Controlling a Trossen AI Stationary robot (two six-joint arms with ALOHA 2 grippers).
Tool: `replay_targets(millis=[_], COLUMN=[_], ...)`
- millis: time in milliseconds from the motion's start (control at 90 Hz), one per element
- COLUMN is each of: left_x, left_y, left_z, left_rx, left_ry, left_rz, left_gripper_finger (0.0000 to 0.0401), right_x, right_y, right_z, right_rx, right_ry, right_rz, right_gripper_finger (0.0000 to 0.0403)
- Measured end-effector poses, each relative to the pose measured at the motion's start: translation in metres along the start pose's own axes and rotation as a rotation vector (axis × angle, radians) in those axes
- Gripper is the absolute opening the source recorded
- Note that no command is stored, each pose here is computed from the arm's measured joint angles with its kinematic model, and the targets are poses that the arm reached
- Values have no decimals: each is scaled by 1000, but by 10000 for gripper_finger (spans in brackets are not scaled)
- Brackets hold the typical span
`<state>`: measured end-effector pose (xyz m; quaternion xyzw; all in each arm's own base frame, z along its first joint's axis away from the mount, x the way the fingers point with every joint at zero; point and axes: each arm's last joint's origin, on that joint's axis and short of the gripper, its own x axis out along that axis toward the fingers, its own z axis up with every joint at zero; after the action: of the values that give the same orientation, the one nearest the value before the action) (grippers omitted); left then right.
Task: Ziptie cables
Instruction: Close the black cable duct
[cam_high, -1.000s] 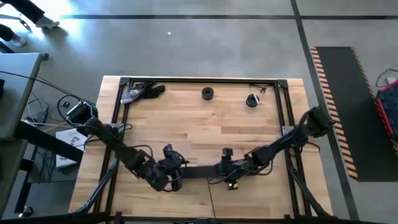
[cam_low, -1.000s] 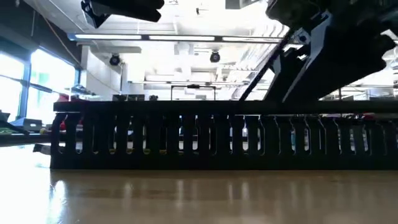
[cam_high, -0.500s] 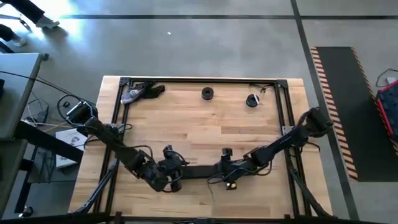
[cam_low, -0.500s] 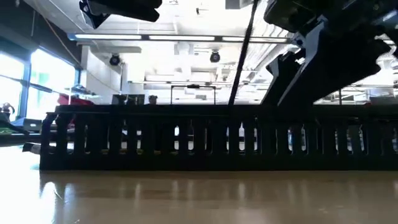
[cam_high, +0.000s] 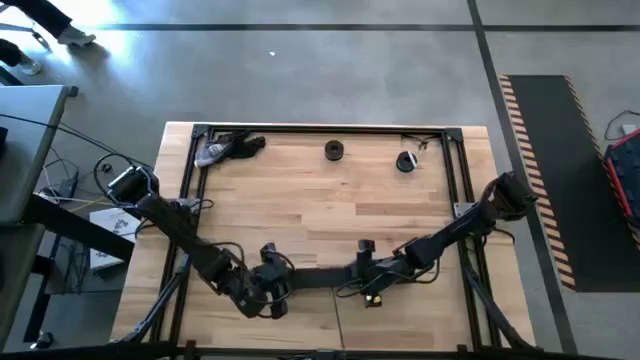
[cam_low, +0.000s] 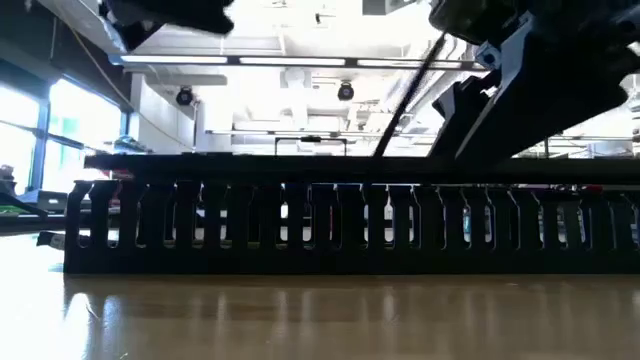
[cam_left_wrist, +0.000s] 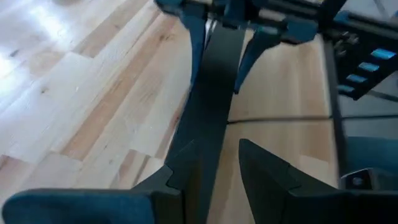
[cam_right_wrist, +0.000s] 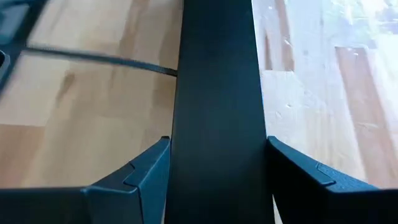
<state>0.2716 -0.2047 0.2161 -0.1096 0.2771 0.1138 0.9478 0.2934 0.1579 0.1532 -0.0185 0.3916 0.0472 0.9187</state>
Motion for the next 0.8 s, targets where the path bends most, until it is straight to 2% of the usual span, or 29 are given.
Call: replay_targets(millis=[322, 633, 800], left_x=[27, 26, 12], left_y=[-4, -6, -6], left_z=[-32, -34, -23], left_rx=[-26, -26, -54], left_ry=[77, 97, 83], left_rz=[57, 38, 4], left_gripper_finger=[90, 90, 90], right_x=[4, 8, 2], right_y=[0, 1, 1], right_z=[-3, -4, -2], right_rx=[-28, -25, -23], right_ry=[15, 14, 10], right_rz=[-4, -3, 10], right_gripper_finger=[204, 204, 204])
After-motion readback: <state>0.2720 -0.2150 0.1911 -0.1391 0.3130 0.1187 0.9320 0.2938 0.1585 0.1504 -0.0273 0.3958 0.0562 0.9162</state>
